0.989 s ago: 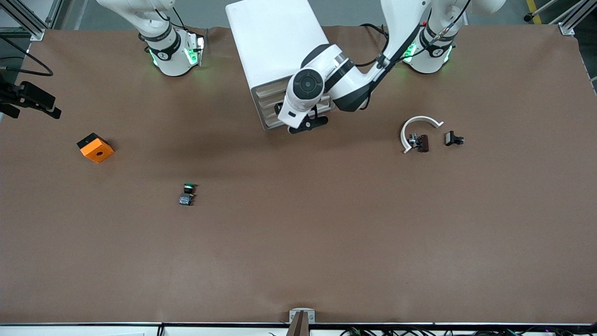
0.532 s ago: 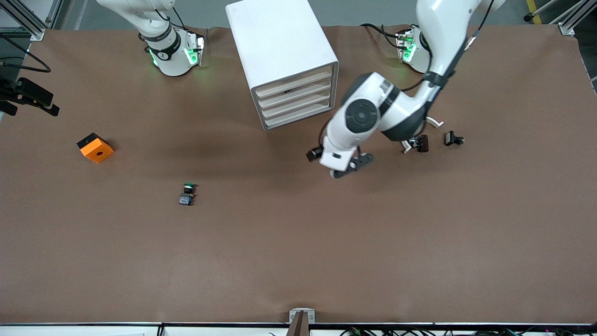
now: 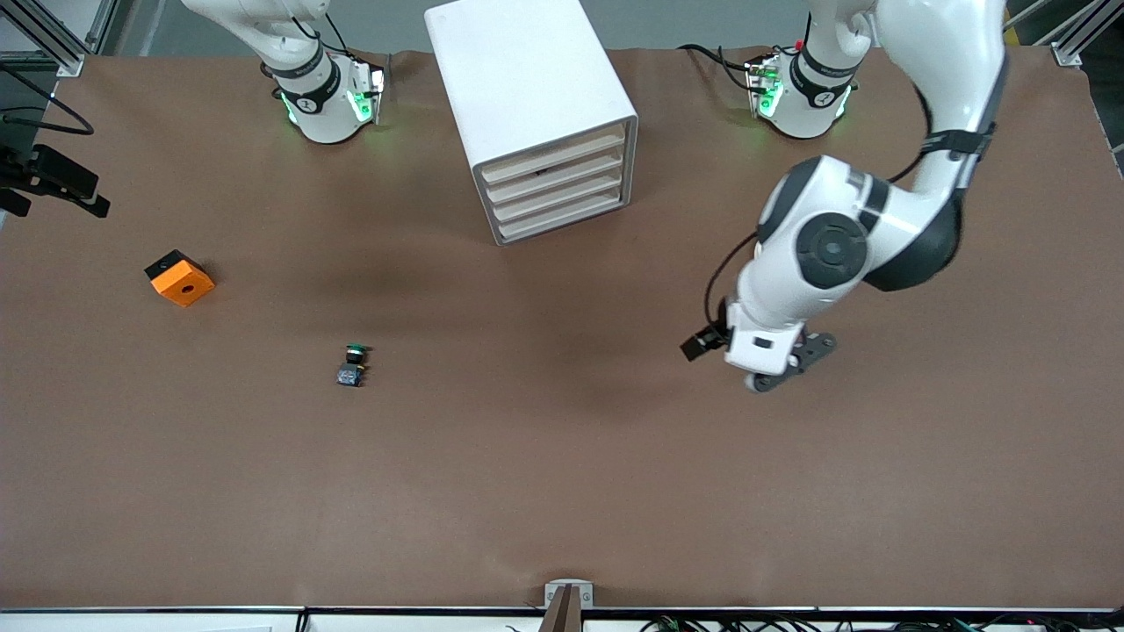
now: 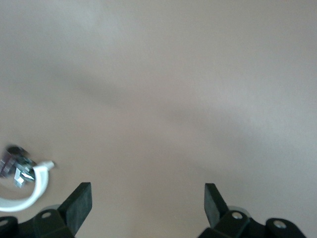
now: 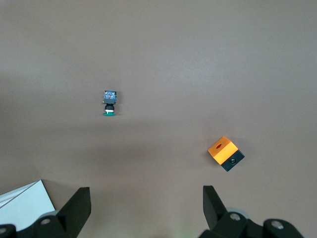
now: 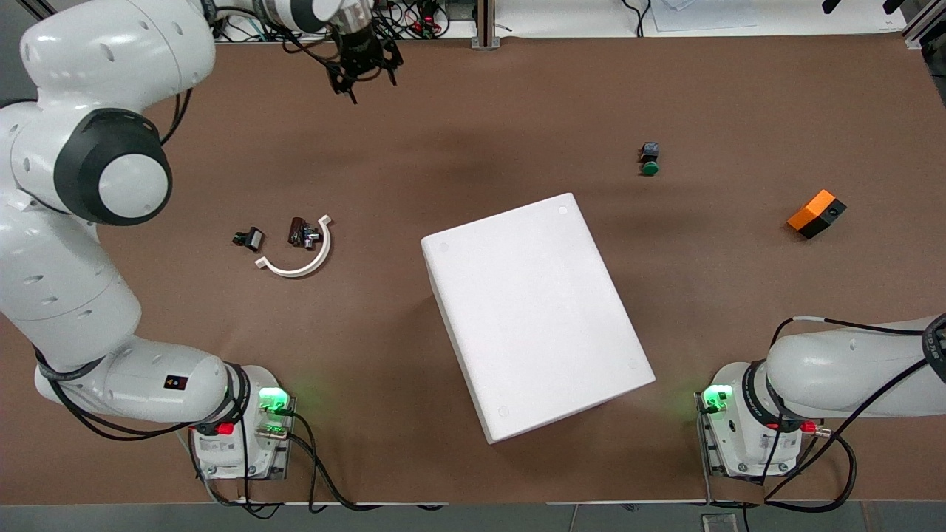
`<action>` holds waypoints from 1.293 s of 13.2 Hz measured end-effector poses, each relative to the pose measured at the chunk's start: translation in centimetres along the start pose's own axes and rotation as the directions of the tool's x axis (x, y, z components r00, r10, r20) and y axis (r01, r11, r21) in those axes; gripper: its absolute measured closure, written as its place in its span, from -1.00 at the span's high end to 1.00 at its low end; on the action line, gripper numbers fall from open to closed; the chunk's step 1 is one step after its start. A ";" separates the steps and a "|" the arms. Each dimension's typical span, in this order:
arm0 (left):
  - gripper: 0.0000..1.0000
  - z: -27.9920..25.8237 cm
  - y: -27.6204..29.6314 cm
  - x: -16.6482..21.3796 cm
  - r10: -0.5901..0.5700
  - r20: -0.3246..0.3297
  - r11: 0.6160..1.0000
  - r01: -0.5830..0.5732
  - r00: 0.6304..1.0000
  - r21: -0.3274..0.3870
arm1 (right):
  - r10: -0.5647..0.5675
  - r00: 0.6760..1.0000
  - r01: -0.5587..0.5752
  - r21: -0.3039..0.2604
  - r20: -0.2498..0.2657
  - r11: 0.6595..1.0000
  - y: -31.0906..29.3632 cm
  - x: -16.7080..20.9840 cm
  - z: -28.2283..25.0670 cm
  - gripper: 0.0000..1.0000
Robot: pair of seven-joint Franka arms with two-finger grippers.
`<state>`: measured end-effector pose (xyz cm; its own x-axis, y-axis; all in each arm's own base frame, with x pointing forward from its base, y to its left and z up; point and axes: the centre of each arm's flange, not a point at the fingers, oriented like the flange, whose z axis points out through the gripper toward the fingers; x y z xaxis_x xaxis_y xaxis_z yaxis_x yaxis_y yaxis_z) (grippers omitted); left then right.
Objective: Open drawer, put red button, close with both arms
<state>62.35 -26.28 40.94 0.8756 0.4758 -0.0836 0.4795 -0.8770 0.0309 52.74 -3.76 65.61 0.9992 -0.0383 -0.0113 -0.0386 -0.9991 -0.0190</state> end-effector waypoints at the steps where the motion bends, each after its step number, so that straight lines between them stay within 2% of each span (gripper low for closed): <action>1: 1.00 -1.0 -1.0 1.5 0.009 -0.011 1.000 -0.009 1.000 -0.005 | 0.000 1.000 0.000 0.000 0.000 1.000 0.0 0.0 0.0 1.00; 4: 1.00 -3.3 -4.1 4.7 0.031 -0.051 1.000 -0.031 0.998 -0.003 | -0.001 1.000 0.001 0.000 0.000 1.000 0.0 0.0 0.0 1.00; 8: 1.00 -6.1 -7.3 6.5 0.094 -0.065 0.996 -0.093 0.993 0.013 | 0.005 1.000 -0.005 -0.001 -0.009 1.000 0.3 0.0 -0.2 1.00; 12: 1.00 -8.7 -10.9 8.1 0.168 -0.069 0.986 -0.166 0.983 0.031 | 0.020 0.999 -0.020 -0.002 -0.029 1.000 1.1 0.7 0.0 1.00; 17: 1.00 -11.2 -13.9 8.4 0.210 -0.054 0.977 -0.206 0.976 0.059 | 0.012 1.000 -0.012 -0.002 -0.028 1.000 0.7 0.8 0.1 1.00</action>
<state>63.69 -9.37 50.96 0.9585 0.2843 -0.0218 0.2841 -0.9587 -0.0113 53.54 -4.49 65.46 0.9986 -0.0512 0.0160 -0.0509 -0.9986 -0.0173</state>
